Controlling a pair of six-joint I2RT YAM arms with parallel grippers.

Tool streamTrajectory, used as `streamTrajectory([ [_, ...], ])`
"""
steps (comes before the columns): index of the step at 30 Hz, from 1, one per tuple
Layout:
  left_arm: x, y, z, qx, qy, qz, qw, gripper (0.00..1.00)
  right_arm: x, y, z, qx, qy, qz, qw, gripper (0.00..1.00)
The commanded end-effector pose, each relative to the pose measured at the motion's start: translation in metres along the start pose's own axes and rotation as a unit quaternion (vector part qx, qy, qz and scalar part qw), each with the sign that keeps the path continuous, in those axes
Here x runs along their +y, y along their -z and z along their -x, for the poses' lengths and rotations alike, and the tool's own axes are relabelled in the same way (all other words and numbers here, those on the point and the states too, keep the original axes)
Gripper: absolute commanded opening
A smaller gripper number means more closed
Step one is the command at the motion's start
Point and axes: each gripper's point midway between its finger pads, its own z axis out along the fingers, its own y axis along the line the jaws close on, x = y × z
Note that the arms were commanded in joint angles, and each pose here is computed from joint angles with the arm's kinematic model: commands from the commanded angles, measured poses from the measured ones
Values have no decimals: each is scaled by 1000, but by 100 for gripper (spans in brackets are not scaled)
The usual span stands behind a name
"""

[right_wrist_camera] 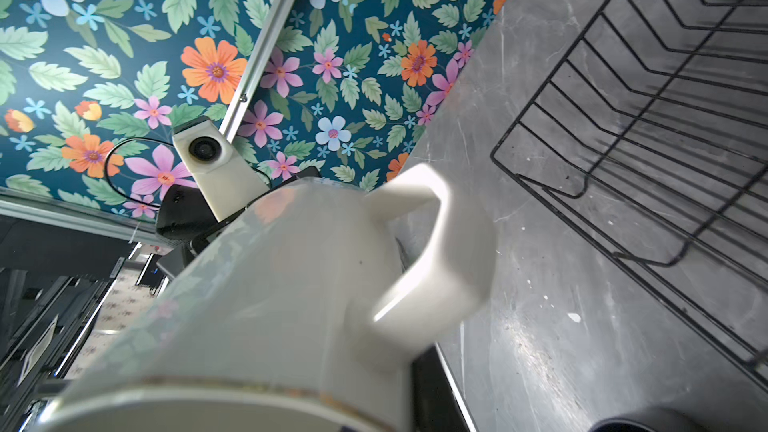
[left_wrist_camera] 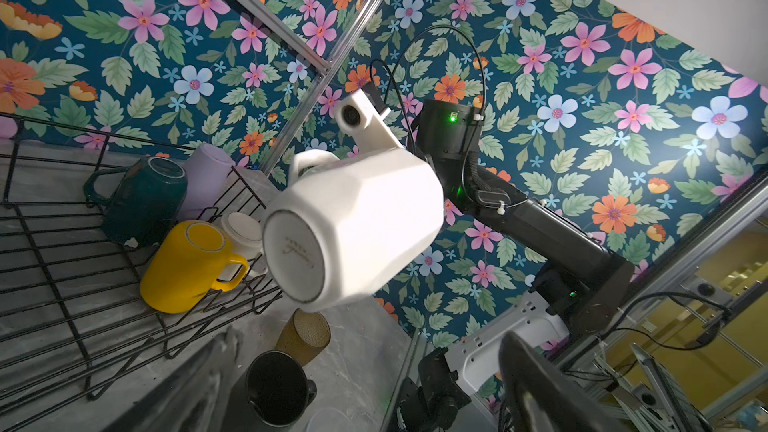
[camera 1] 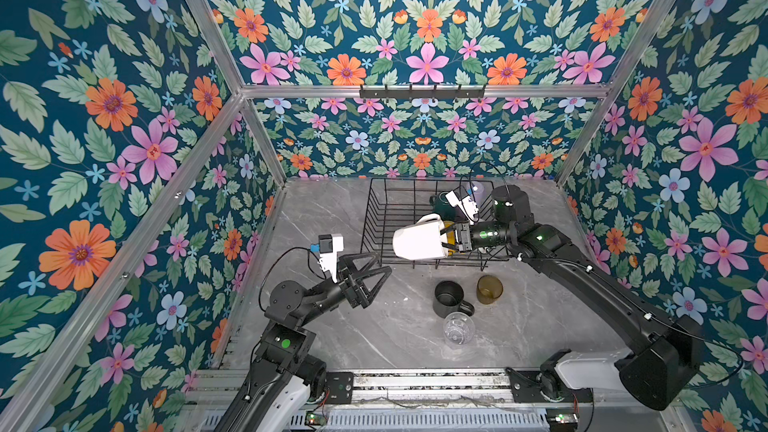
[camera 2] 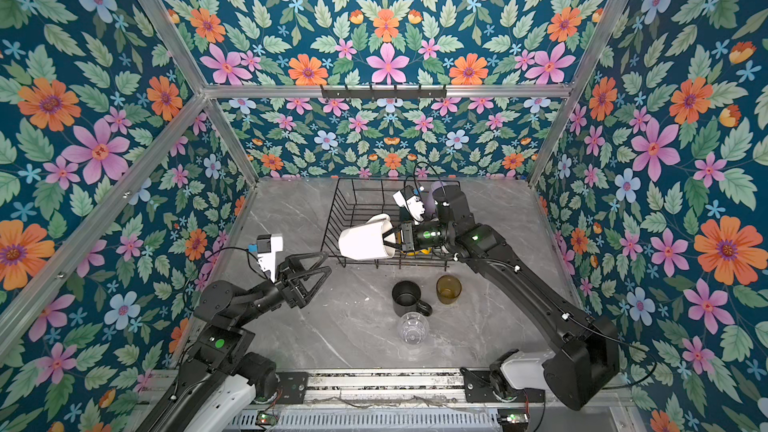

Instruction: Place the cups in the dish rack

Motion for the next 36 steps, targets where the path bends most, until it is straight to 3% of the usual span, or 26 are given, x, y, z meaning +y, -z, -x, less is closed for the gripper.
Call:
streamTrajectory([
  [1,-18,-1,5,-2,-16,-46,999,100,32,-5,6,0,56,65,996,0],
  [36,-38,1,1,21,-25,-95,995,100,65,-68,-18,88,86,141,982,0],
])
